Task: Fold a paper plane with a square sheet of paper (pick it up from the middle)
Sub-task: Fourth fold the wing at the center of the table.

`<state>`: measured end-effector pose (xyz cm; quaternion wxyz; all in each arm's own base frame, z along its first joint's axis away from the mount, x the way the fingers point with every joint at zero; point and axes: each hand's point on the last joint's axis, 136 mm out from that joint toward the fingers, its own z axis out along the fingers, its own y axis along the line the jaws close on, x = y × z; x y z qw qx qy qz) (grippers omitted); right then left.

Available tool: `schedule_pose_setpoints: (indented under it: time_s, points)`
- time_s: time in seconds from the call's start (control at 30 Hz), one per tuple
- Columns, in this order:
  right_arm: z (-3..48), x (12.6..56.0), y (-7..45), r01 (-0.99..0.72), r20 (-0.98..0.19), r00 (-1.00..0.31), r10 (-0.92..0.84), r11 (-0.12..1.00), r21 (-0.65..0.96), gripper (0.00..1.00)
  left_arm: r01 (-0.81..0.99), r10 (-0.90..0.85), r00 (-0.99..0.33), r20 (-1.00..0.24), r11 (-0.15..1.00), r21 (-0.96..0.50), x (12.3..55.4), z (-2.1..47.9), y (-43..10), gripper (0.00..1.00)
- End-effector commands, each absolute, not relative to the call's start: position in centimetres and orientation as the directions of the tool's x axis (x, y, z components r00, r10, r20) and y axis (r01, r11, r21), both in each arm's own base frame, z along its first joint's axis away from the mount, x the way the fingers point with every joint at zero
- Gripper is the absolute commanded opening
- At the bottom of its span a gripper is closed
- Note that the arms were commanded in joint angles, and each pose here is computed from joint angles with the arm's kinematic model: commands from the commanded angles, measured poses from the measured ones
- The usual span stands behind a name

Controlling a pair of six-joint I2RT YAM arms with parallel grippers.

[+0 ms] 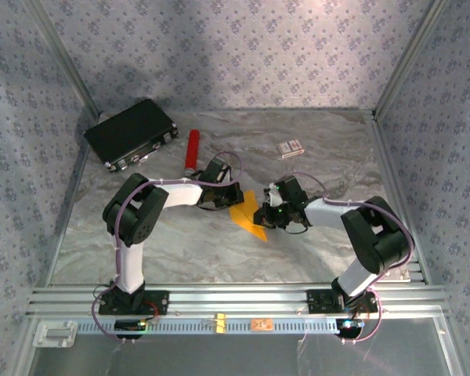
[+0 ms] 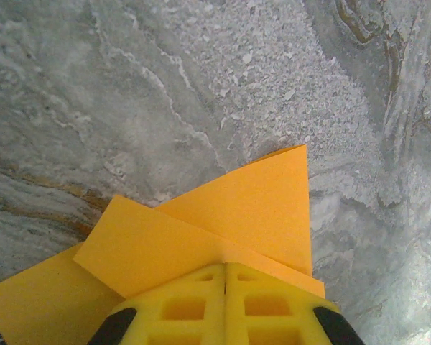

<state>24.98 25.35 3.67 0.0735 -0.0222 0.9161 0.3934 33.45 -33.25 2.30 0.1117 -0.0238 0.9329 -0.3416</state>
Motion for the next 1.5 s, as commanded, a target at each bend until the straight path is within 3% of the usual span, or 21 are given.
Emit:
schedule_pose_setpoints:
  time_s: [0.0, 0.17, 0.47, 0.8, 1.17, 1.3, 1.47]
  points:
    - [1.7, 22.8, 24.1, -0.058, -0.085, -0.996, 0.002, 0.715, 0.697, 0.02, -0.004, -0.118, -0.981, -0.157, 0.812, -0.584, 32.6, 0.2, -31.6, 0.05]
    - [-0.6, 21.6, 22.5, -0.002, -0.036, -0.999, 0.029, 0.743, 0.669, 0.02, -0.005, -0.120, -0.980, -0.157, 0.812, -0.584, 32.6, 0.2, -31.6, 0.05]
    - [2.2, 21.2, 22.3, -0.047, -0.100, -0.995, 0.032, 0.711, 0.701, 0.02, -0.007, -0.120, -0.981, -0.155, 0.813, -0.582, 32.6, 0.1, -31.6, 0.05]
    - [-1.1, 18.6, 20.2, 0.031, -0.007, -0.999, 0.047, 0.758, 0.652, 0.02, -0.008, -0.122, -0.980, -0.157, 0.812, -0.584, 32.6, 0.3, -31.6, 0.05]
    - [0.0, 18.0, 19.7, 0.032, -0.016, -0.998, 0.057, 0.754, 0.657, 0.03, -0.009, -0.125, -0.980, -0.157, 0.808, -0.589, 32.7, 0.4, -31.7, 0.05]
    - [1.8, 19.1, 20.2, 0.077, -0.036, -0.989, 0.140, 0.721, 0.689, 0.08, -0.013, -0.130, -0.979, -0.155, 0.806, -0.592, 32.7, 0.7, -31.6, 0.05]
    - [5.0, 20.9, 20.5, 0.023, -0.140, -0.976, 0.165, 0.720, 0.694, 0.07, -0.015, -0.130, -0.980, -0.150, 0.803, -0.595, 32.5, 0.7, -31.7, 0.05]
